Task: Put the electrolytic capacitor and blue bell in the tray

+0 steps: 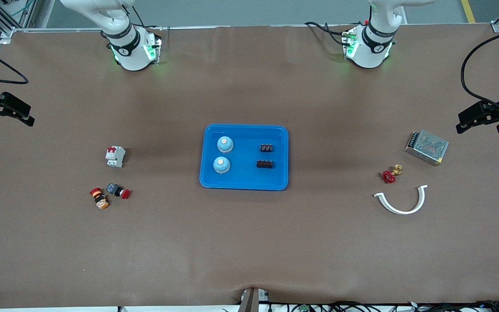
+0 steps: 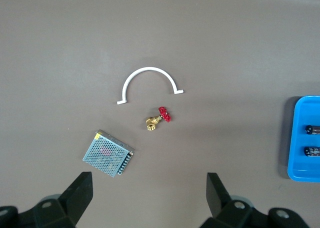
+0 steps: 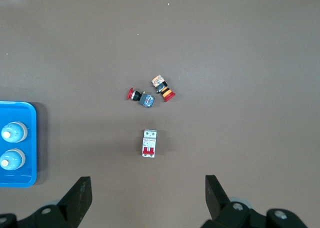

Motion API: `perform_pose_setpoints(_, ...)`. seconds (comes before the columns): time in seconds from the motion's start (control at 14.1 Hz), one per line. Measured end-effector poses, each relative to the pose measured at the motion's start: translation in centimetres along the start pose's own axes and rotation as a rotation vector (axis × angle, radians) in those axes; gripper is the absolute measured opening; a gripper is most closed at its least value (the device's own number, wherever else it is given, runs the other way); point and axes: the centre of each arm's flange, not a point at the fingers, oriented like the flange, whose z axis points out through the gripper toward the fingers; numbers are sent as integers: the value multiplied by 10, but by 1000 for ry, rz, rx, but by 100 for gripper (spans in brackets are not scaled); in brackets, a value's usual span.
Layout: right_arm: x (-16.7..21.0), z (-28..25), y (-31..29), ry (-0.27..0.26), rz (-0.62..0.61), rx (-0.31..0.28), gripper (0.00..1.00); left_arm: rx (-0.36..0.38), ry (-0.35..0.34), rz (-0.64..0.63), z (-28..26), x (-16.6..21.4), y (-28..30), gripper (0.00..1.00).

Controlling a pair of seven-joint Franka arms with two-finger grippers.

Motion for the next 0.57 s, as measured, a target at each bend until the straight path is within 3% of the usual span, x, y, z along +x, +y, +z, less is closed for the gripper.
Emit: perform_pose_setpoints(0.57,0,0,0,0,-1,0,100,5,17,8,-10,-5,7,100)
